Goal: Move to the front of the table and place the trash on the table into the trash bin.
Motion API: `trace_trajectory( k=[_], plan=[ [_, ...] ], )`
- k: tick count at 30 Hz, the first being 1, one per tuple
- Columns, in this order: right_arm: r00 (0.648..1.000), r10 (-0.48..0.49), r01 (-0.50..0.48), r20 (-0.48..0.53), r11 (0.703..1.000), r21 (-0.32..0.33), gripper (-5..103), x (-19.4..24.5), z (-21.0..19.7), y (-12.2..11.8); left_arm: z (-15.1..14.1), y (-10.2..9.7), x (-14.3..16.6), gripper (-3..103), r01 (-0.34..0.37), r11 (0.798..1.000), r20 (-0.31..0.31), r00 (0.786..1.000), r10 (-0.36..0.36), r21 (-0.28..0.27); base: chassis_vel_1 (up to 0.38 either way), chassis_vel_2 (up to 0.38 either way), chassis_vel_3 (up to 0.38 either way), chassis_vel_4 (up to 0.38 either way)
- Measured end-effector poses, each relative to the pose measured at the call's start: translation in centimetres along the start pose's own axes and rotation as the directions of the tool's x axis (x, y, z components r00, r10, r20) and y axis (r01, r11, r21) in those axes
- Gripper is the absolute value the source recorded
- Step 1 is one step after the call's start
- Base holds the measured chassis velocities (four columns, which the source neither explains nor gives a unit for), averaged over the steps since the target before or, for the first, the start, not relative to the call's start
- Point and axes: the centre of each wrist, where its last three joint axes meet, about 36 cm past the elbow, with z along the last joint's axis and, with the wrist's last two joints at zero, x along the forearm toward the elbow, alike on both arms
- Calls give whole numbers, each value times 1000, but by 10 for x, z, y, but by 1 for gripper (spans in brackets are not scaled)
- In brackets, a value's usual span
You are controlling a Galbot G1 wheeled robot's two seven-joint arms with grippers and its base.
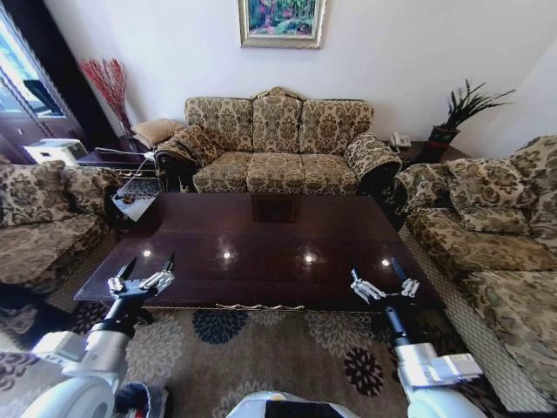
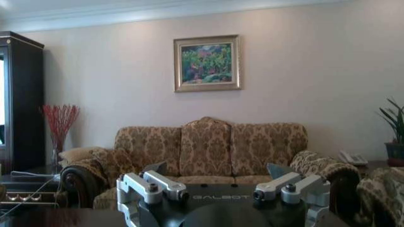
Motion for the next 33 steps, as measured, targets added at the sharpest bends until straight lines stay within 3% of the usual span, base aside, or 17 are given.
trace_trajectory(
  k=[33],
  plan=[
    [1000,0,0,0,1000,-1,100,0,1,-1,1,1,0,100,4,1000,0,1000,-4,2,0,0,0,0]
  ],
)
